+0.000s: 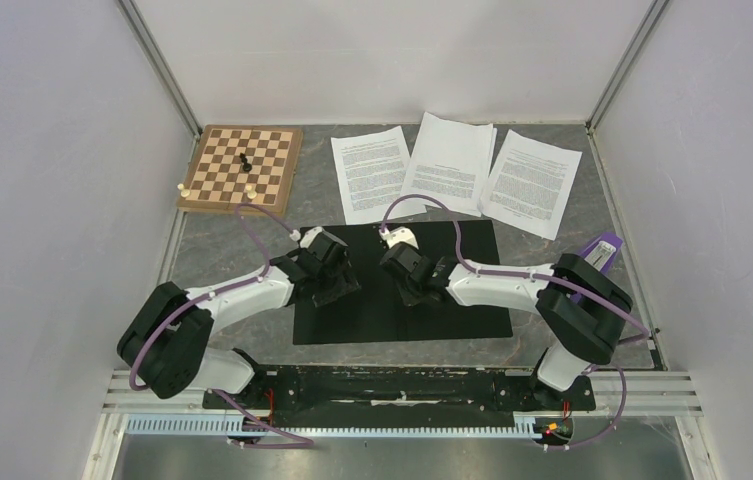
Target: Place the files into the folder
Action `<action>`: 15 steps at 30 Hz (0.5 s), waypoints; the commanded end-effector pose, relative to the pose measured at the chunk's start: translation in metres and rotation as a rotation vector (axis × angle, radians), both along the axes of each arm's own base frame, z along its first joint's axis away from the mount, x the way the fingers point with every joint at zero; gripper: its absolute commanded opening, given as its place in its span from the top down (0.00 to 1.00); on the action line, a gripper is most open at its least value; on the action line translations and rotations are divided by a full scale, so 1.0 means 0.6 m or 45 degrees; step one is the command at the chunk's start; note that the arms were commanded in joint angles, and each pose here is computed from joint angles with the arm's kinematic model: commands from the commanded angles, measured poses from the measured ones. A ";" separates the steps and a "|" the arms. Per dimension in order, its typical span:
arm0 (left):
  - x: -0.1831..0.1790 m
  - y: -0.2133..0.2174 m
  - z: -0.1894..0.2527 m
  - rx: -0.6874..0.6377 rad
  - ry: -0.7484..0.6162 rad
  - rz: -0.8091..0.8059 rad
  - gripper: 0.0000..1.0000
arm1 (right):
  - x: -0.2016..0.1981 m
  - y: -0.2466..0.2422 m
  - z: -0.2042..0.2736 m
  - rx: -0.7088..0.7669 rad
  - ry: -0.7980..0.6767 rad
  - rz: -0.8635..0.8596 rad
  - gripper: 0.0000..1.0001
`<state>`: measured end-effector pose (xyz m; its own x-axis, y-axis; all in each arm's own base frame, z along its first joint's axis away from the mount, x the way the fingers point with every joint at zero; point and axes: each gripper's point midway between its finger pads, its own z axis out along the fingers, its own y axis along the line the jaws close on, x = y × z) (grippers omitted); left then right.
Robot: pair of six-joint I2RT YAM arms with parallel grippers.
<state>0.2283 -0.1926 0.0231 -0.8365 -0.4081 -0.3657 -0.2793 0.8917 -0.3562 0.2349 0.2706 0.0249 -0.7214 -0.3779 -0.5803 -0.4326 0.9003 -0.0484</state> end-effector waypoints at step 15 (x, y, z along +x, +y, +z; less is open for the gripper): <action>-0.072 0.090 -0.096 0.151 0.302 0.058 0.31 | -0.013 -0.056 -0.043 -0.166 0.007 -0.075 0.98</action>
